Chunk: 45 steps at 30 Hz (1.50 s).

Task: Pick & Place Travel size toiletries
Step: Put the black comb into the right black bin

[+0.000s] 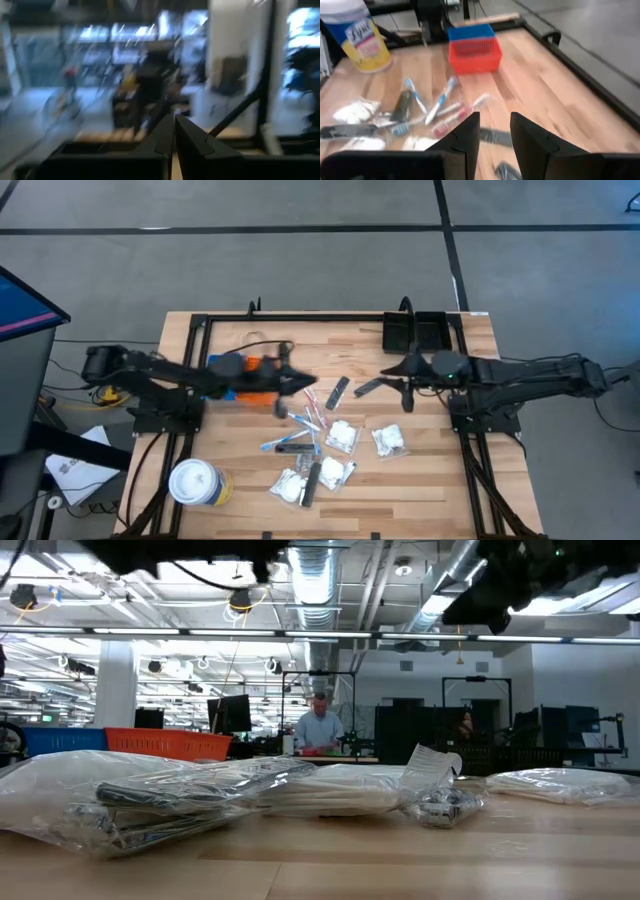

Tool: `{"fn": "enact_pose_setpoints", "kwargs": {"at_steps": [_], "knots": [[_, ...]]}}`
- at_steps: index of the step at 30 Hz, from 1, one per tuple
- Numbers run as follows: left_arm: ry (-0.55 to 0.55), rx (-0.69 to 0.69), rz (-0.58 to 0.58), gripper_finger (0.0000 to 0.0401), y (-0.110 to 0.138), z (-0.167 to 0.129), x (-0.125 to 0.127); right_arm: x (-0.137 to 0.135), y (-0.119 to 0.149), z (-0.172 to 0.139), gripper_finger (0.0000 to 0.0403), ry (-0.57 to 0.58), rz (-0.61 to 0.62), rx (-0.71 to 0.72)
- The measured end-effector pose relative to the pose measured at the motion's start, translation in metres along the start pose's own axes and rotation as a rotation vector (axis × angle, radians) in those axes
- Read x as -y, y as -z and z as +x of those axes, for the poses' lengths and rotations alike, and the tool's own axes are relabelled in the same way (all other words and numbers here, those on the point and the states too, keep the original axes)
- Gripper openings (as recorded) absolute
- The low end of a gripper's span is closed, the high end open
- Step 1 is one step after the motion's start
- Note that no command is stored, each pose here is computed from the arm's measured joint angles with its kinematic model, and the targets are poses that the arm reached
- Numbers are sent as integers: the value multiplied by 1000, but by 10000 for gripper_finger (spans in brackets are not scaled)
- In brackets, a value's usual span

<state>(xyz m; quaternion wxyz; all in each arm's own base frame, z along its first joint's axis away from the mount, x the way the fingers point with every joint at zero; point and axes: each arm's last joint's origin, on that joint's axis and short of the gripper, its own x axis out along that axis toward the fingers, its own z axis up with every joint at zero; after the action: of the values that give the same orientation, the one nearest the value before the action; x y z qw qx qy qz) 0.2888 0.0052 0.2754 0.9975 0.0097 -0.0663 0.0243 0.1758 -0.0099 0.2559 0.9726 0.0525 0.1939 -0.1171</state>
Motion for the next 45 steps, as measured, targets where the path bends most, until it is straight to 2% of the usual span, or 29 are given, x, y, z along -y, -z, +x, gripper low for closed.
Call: {"fn": "enact_pose_setpoints", "kwargs": {"at_steps": [2,6,11,13,16,21,24,35,40,45], "knots": [[-72,-71,-43,24,12,18,-9,2,3,4,102,15,7,-38],[-126,-185,-67,28,49,47,-22,9,4,12,93,67,43,-94],[-190,-314,-137,3,96,78,-36,21,10,37,40,169,156,-250],[-214,-392,-142,2,109,90,-42,23,18,51,13,196,165,-326],[-226,-497,-134,1,121,109,-45,25,26,72,11,270,164,-406],[-210,-623,-88,0,131,131,-41,28,43,97,3,349,158,-539],[-196,-628,-45,0,134,136,-37,32,54,105,4,392,148,-604],[-193,-645,-41,0,135,135,-36,50,82,116,2,479,212,-783],[-149,-651,-56,0,136,135,-34,48,86,120,1,437,241,-821],[-139,-679,-83,0,138,133,-29,31,84,115,1,341,260,-841]]}}
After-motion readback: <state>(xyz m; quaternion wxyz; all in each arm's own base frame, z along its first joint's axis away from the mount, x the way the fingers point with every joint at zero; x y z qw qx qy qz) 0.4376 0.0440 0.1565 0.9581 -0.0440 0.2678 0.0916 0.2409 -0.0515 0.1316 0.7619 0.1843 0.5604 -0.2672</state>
